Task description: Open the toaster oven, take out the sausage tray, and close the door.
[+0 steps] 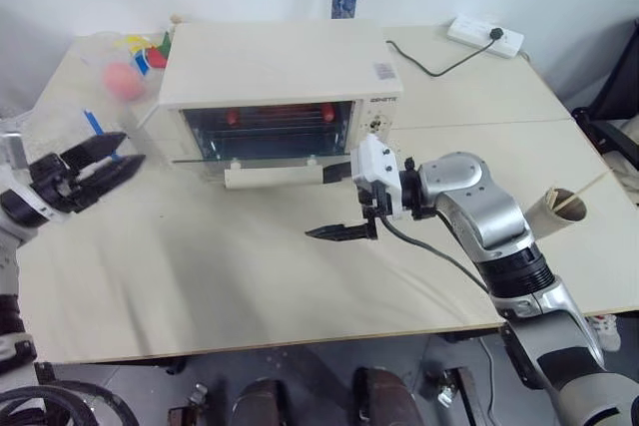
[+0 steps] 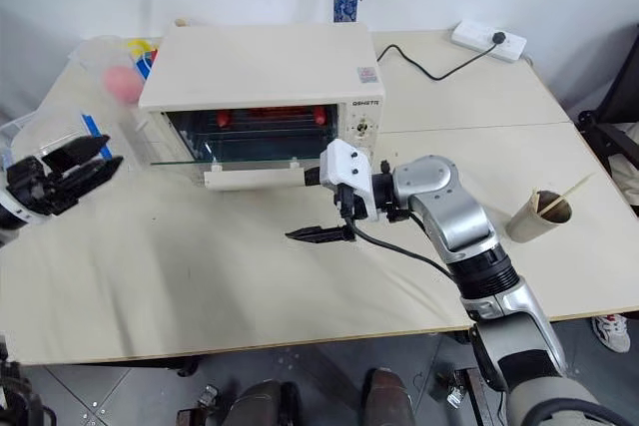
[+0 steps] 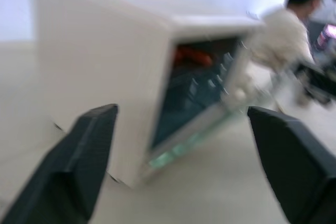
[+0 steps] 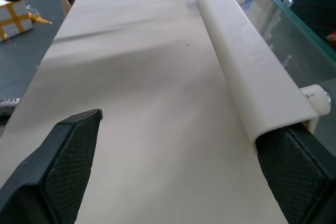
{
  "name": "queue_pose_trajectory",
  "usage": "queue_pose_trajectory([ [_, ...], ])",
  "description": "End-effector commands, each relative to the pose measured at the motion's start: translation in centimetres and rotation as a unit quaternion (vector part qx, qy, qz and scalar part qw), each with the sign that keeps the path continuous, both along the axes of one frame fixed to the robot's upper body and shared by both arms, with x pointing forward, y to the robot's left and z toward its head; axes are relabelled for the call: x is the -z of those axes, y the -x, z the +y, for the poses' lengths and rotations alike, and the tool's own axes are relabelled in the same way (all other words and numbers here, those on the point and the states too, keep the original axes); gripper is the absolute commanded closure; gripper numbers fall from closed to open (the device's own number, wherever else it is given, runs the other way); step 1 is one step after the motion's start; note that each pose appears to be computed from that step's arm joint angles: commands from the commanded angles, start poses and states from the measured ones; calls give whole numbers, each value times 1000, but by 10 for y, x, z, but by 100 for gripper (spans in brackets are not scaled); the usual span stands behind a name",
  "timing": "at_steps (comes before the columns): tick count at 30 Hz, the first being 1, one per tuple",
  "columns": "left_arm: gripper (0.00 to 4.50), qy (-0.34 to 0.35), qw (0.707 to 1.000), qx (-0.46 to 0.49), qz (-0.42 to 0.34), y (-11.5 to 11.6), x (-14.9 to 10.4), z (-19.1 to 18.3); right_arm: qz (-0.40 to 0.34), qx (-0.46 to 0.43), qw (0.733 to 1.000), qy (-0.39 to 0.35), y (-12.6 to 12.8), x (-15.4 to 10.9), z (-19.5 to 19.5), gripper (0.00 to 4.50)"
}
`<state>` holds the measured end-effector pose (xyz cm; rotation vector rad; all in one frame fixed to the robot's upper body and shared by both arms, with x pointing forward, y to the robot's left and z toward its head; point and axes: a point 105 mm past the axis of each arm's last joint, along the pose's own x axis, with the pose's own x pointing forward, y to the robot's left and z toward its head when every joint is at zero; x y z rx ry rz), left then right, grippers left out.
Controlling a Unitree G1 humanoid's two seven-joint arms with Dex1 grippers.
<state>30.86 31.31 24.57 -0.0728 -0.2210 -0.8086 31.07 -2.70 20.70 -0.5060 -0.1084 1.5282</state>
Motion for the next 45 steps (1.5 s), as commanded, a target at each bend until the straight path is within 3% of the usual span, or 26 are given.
queue_pose_trajectory([
  [1, 182, -34, 999, 34, -18, 5, -16, -2, -23, -13, 1000, -15, 9, -7, 6, 0],
  [10, 449, -53, 989, 132, 28, -17, -9, -45, -22, 4, 999, -34, 13, -5, 10, 0],
  [20, 449, -66, 979, 183, 59, -34, 12, -74, -8, 60, 998, -21, 18, 6, -6, 0],
  [25, 449, -75, 975, 197, 78, -32, 22, -79, 21, 103, 993, 53, 29, 34, -37, 0],
  [30, 449, -112, 967, 199, 111, -30, 42, -79, 66, 114, 983, 126, 59, 54, -76, 0],
  [34, 449, -148, 956, 210, 143, -25, 62, -82, 67, 131, 977, 152, 66, 48, -98, 0],
  [38, 449, -177, 946, 222, 159, -21, 78, -88, 13, 166, 977, 136, 50, 28, -102, 0],
  [45, 449, -211, 934, 225, 180, -17, 98, -95, -79, 184, 978, 53, 13, -6, -60, 0],
])
